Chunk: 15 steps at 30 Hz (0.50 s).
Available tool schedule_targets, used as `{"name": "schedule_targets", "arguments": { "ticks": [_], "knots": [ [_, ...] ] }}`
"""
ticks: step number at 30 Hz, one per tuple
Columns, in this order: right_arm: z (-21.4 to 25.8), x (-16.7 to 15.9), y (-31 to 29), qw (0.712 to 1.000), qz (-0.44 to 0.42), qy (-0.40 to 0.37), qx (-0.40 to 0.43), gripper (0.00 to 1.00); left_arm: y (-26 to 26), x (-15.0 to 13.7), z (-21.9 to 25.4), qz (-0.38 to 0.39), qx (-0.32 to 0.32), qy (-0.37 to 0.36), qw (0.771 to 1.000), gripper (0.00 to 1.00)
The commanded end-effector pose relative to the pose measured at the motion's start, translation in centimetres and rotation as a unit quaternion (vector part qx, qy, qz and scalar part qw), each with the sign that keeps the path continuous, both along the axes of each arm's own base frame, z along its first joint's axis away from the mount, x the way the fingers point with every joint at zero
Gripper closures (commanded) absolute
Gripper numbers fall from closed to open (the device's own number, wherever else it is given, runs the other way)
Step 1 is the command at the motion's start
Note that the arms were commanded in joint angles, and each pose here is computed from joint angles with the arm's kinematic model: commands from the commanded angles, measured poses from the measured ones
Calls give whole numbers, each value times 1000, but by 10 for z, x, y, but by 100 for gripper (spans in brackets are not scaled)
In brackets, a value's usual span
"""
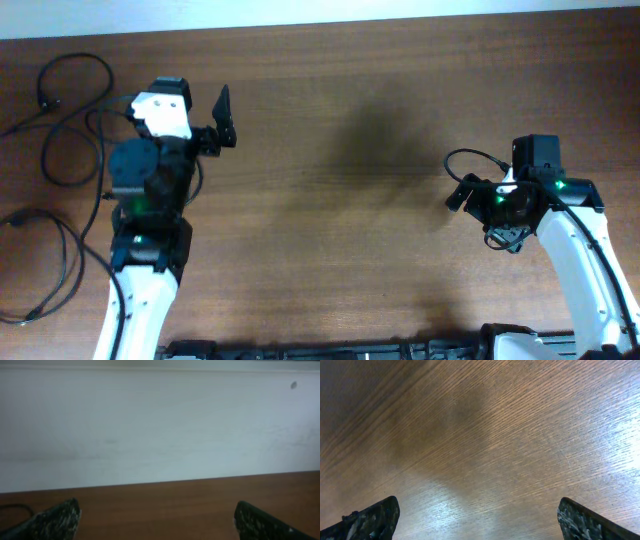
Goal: Untangle cables
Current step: 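Release the cable at the left edge and lift the left gripper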
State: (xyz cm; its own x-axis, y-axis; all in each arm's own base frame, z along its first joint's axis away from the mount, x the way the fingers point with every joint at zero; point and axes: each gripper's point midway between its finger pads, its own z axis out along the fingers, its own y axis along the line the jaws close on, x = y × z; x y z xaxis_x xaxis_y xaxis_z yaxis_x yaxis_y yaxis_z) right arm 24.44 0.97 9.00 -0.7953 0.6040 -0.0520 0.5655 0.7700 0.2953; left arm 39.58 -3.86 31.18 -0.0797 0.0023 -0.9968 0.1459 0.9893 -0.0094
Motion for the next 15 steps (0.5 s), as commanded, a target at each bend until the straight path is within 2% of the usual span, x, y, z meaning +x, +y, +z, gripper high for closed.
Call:
{"name": "schedule_targets", "arguments": {
  "ticks": [1,3,5,7,10,15],
  "knots": [
    [0,1,0,1000,5,0,-3,1,25,-23,18,67,8,-8,998,1],
    [0,1,0,1000,5,0,-3,1,52,-37,20,143,15,-1,990,1],
    [0,1,0,1000,5,0,-3,1,89,-58,15,247,30,21,968,1],
    [0,1,0,1000,5,0,-3,1,102,-69,5,287,43,45,956,1],
    [0,1,0,1000,5,0,-3,1,103,-73,-14,287,58,84,952,1],
    [0,1,0,1000,5,0,-3,1,103,-73,-17,287,60,91,952,1]
  ]
}}
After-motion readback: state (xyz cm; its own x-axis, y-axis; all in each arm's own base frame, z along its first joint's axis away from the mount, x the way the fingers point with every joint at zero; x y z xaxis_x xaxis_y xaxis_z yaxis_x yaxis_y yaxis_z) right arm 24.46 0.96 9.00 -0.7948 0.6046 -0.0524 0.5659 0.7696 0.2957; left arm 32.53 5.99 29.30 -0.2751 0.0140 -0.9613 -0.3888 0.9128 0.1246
